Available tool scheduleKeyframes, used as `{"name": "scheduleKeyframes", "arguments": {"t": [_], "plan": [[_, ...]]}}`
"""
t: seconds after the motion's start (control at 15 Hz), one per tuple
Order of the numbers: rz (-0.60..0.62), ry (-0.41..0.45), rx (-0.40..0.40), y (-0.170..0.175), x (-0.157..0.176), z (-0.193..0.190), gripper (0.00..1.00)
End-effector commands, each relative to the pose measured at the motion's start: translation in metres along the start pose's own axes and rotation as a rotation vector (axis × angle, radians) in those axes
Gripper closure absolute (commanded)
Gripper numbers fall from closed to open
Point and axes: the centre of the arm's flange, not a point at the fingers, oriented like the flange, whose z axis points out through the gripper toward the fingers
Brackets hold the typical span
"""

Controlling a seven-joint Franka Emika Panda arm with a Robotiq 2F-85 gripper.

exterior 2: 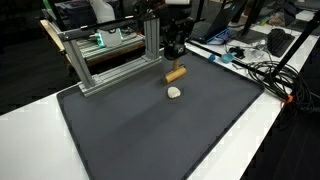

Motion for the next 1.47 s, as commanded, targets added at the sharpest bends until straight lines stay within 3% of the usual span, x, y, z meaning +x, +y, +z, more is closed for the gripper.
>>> {"name": "scheduleKeyframes", "arguments": {"t": [0.0, 0.33, 0.73, 1.07, 1.4], "plan": [[0.001, 0.002, 0.001, 0.002, -0.001, -0.002, 0.79], [0.09, 0.102, -0.028, -0.001, 0.022, 0.004, 0.79], [0.185, 0.092, -0.061, 0.01, 0.031, 0.008, 0.79], [0.261, 0.083, -0.085, 0.02, 0.049, 0.033, 0.79], [0.329, 0.127, -0.078, 0.021, 0.072, 0.034, 0.79]]}}
